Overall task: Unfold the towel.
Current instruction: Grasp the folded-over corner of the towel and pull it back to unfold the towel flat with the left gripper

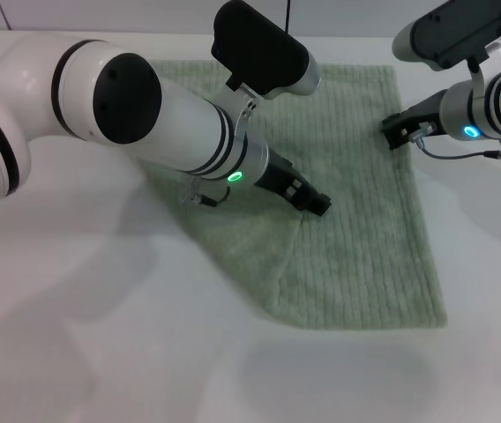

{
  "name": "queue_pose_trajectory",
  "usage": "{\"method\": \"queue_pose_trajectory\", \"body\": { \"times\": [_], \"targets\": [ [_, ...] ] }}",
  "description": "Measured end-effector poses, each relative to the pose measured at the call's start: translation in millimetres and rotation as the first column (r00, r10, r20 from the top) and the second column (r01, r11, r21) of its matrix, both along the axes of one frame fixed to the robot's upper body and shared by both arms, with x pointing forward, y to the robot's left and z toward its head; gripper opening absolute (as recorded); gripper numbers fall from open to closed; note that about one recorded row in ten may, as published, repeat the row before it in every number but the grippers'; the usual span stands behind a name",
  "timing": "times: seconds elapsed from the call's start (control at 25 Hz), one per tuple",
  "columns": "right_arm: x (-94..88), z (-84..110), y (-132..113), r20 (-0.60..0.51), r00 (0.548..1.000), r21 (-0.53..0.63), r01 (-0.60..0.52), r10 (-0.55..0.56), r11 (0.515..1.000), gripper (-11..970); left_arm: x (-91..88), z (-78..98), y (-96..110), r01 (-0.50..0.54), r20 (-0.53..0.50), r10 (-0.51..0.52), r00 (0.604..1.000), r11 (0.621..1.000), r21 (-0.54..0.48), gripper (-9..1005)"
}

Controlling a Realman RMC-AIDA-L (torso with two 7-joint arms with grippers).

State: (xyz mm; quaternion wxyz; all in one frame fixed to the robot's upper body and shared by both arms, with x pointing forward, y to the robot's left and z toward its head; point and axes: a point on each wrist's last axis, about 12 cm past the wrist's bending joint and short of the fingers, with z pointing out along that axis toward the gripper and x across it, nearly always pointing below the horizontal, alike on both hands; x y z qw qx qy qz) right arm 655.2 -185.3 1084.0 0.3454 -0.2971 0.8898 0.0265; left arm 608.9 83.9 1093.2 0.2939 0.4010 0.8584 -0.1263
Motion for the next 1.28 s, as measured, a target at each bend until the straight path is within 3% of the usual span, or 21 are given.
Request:
{"method": "queue_pose_trajectory", "body": {
  "times": [1.28],
  "targets": [
    [10.2,9.4,-1.7,-0.064,0.998,0.014,0.023,-0.022,1.0,24,1.1,5.4,-6.7,0.02,0.002,-0.02,1.0,1.0,-0.002,797]
  ]
}}
